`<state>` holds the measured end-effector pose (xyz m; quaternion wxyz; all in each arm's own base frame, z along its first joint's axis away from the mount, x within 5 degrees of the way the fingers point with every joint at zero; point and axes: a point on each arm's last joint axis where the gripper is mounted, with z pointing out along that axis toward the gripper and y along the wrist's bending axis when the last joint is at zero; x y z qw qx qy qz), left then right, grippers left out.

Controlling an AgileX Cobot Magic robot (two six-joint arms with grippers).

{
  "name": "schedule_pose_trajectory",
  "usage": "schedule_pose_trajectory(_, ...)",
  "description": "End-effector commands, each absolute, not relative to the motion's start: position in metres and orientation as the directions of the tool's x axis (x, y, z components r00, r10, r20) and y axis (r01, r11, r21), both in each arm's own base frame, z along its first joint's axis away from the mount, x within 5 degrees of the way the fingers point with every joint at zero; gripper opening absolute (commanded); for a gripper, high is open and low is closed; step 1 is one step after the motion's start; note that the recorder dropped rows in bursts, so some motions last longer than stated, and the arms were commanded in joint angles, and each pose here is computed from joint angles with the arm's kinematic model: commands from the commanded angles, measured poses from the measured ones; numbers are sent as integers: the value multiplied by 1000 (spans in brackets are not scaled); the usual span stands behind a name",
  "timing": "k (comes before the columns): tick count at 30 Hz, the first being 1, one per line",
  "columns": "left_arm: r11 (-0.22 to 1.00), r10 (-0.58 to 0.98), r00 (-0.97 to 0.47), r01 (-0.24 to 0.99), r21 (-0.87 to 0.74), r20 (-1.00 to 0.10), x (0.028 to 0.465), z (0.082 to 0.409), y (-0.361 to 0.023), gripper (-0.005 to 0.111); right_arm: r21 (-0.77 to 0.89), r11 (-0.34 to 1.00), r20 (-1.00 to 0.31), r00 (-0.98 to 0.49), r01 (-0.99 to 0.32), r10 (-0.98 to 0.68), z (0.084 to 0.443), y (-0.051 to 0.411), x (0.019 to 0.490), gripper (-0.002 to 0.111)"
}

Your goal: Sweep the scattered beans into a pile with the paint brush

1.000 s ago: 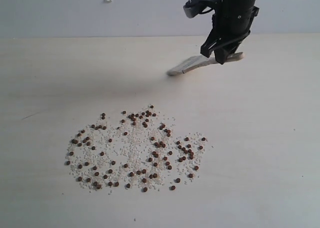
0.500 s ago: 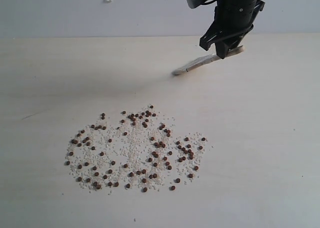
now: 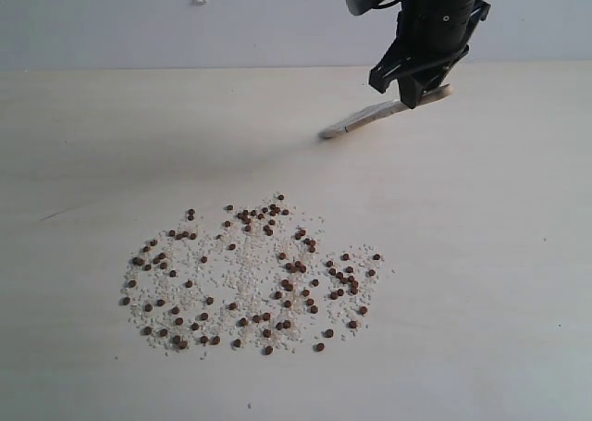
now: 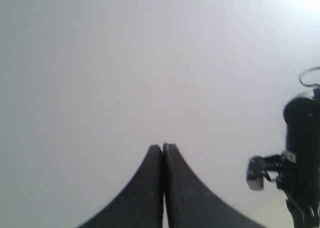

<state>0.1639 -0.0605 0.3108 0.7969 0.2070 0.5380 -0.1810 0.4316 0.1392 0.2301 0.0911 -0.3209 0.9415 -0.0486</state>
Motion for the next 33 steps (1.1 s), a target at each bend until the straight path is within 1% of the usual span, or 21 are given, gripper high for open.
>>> schedule_pose_trajectory(1,691,106,288,667,278,-952,238,296,-90,0,-157,800,-160,-784,-579,-599,238,138,430,0)
schedule_pose_trajectory(3,624,167,277,713,319,-946,274,285,-100,2,-153,801,-162,-785,-579,-598,238,139,430,0)
schedule_pose_trajectory(5,562,206,274,753,343,-939,301,271,-110,8,-151,801,-163,-785,-579,-598,238,139,430,0)
schedule_pose_trajectory(7,517,235,267,780,353,-935,325,254,-123,23,-134,805,-168,-788,-577,-593,238,140,429,0)
schedule_pose_trajectory(11,423,292,312,805,415,-904,355,214,-151,63,-90,813,-182,-794,-575,-581,238,144,428,0)
schedule_pose_trajectory(13,375,310,329,820,433,-892,364,190,-168,77,-90,812,-181,-792,-576,-582,238,144,428,0)
schedule_pose_trajectory(14,346,317,341,828,442,-885,367,180,-178,81,-92,813,-181,-793,-575,-581,238,143,428,0)
schedule_pose_trajectory(17,284,338,383,830,481,-860,374,152,-204,83,-85,817,-183,-797,-571,-576,238,142,429,0)
schedule_pose_trajectory(19,263,359,388,831,491,-849,376,135,-220,83,-81,819,-184,-799,-568,-572,238,141,429,0)
schedule_pose_trajectory(23,199,416,410,830,521,-812,380,106,-244,82,-68,821,-188,-801,-567,-568,238,142,429,0)
schedule_pose_trajectory(27,170,417,421,835,524,-806,383,90,-263,82,-56,824,-192,-804,-564,-563,238,143,428,0)
schedule_pose_trajectory(29,152,447,431,827,542,-784,386,84,-272,82,-56,824,-192,-804,-564,-563,238,143,428,0)
schedule_pose_trajectory(33,169,501,414,814,556,-759,396,78,-286,82,-42,826,-196,-806,-562,-559,238,144,428,0)
